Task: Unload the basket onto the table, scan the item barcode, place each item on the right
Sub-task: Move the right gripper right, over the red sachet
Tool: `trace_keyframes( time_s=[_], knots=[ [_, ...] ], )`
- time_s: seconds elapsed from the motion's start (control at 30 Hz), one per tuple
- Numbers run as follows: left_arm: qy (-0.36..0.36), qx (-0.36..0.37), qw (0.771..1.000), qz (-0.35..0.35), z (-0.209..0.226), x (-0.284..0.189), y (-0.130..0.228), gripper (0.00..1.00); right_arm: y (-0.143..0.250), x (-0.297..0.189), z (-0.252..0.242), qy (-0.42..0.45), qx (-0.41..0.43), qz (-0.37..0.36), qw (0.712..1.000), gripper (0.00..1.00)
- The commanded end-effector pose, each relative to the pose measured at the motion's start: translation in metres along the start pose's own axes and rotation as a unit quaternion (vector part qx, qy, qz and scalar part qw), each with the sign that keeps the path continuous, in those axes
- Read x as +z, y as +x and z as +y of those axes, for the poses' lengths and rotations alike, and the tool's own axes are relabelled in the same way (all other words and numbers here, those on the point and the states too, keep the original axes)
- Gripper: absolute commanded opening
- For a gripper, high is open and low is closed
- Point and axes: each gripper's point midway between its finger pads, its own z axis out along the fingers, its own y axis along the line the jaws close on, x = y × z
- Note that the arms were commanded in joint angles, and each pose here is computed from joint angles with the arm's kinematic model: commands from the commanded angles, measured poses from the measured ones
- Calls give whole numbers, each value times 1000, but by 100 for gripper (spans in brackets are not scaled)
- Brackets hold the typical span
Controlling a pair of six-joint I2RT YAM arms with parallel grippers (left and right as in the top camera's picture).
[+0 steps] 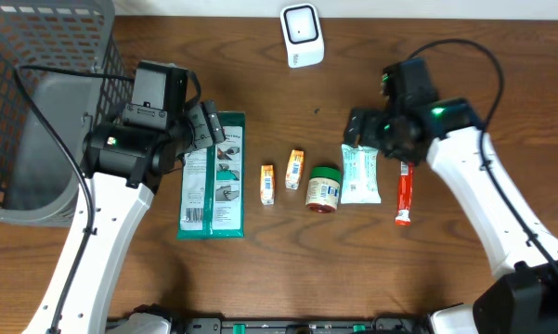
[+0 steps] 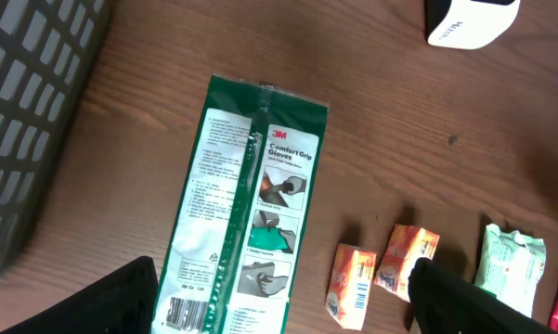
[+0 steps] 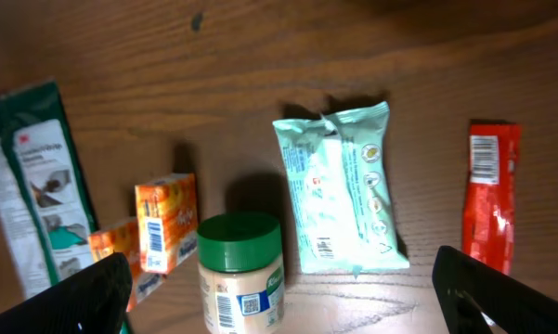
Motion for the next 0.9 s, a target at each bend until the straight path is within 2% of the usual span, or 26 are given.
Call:
trace_keyframes(
  time_s=[0.0, 0.13, 0.23, 0.43, 0.87],
  knots=[
    [-7, 0, 1000, -12, 3, -4, -7, 87, 3, -5, 0, -24, -19, 20, 999, 99],
    [-7, 0, 1000, -12, 3, -4, -7, 87, 15, -3, -10, -9, -59, 44, 997, 99],
    [-7, 0, 1000, -12, 3, -4, -7, 87, 23, 0, -16, 1, -54, 58, 997, 93],
    [-7, 0, 1000, -12, 3, -4, -7, 87, 29, 8, -36, 41, -50, 64, 996, 93],
    [-7, 0, 1000, -12, 3, -4, -7, 87, 63, 36, -108, 136, -12, 106, 985, 83]
  ],
)
